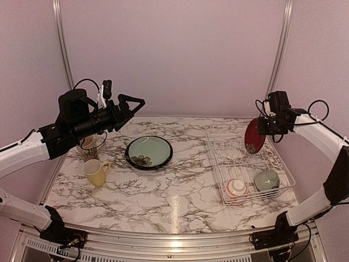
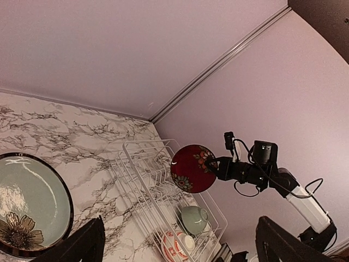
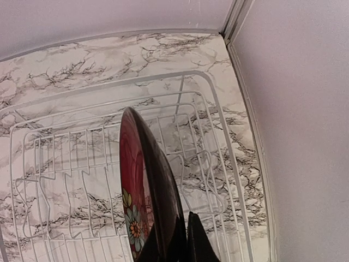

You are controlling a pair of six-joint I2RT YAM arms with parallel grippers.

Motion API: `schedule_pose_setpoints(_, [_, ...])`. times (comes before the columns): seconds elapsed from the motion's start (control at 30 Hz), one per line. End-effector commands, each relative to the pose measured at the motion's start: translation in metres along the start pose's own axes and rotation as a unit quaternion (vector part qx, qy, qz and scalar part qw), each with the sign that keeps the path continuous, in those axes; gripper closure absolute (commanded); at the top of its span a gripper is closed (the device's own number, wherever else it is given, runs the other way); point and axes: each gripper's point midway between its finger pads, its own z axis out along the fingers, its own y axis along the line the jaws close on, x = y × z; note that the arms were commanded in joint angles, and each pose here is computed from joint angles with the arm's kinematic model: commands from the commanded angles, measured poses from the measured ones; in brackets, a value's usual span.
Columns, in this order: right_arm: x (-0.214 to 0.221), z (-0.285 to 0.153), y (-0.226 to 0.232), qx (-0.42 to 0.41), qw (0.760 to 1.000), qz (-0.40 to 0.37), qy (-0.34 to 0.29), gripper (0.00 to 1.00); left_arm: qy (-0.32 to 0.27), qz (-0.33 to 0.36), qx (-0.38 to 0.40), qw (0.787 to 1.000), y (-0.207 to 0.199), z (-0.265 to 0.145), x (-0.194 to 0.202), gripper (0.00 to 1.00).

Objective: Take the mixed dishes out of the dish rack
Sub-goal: Grab the plate from the dish rack, then pass from the right arm to the left

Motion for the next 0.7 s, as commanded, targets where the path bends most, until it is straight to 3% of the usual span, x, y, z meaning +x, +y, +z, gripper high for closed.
schedule_pose_setpoints(0.0, [-0.039,-0.046,-0.018,0.027,0.997,0.018,-0.074,1.00,0.006,-0.002,0.028,1.000,-0.012,0.009,0.001,0.01])
schedule_pose_setpoints(0.1, [-0.057,-0.072,-0.005,-0.024,0.993,0.023,-0.111,1.00,0.017,-0.009,0.049,0.999,-0.018,0.016,0.004,0.01])
schedule_pose_setpoints(0.27, [-0.083,-0.121,0.053,-0.218,0.961,0.053,-0.159,1.00,0.035,-0.017,0.086,0.995,-0.032,0.028,0.011,0.01])
schedule_pose_setpoints(0.47, [-0.088,-0.166,0.131,-0.445,0.877,0.094,-0.153,1.00,0.061,-0.046,0.136,0.988,-0.047,0.045,0.027,0.01])
schedule_pose_setpoints(0.67, [-0.084,-0.199,0.195,-0.574,0.800,0.114,-0.133,1.00,0.094,-0.065,0.138,0.984,-0.047,0.066,0.049,0.03])
